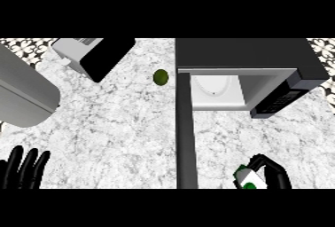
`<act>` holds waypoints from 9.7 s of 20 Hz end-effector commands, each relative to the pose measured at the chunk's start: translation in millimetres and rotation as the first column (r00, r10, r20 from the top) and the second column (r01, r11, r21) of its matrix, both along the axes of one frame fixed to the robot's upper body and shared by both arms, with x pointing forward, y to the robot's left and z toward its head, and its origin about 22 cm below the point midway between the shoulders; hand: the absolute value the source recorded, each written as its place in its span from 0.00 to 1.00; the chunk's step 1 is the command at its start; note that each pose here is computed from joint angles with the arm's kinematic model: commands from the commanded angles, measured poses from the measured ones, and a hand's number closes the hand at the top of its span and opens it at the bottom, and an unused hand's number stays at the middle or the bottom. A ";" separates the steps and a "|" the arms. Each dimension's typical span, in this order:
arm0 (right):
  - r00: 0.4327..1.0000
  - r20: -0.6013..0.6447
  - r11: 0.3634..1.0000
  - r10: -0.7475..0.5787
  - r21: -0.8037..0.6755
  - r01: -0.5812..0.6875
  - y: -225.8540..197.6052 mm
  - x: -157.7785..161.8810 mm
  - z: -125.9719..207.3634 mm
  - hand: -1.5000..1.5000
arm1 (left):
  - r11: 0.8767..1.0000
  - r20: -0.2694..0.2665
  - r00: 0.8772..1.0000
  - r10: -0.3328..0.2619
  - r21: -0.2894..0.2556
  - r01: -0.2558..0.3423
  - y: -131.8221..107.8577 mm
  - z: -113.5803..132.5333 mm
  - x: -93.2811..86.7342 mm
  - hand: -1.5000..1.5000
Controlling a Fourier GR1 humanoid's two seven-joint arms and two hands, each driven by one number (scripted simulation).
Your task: Pick up the milk, place it into the microwave and close the microwave
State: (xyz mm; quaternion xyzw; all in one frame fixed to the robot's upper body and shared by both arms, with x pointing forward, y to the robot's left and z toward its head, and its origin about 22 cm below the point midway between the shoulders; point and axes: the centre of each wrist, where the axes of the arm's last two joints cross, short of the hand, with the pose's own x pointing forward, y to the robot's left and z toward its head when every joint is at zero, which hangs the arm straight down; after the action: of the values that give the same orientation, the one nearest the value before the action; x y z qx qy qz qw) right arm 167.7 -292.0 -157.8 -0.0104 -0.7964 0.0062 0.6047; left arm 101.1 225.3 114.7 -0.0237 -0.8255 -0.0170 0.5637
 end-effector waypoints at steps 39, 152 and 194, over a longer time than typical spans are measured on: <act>0.850 0.202 0.697 -0.486 -0.498 0.517 19.7 242.9 166.3 1.00 | 0.999 -0.038 0.999 -0.039 0.030 0.040 26.3 -14.6 16.9 0.00; 0.997 -0.026 0.993 -0.075 0.092 0.077 -65.5 -121.3 37.1 0.00 | 0.636 -0.322 0.695 -0.643 0.281 0.719 -152.5 -87.0 86.8 1.00; 0.925 0.210 0.924 0.316 0.154 -0.350 -36.5 -81.9 177.6 0.00 | 0.931 -0.205 0.921 -0.332 0.085 0.354 -228.8 -69.0 190.8 1.00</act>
State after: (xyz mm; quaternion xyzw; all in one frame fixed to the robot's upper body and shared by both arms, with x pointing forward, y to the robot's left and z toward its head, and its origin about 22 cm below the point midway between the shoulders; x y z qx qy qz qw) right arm 83.8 -330.2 12.2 0.1510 -0.8296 0.0279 0.5369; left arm 273.7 -1.9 32.3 -0.1415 -0.7388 -0.1898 0.6309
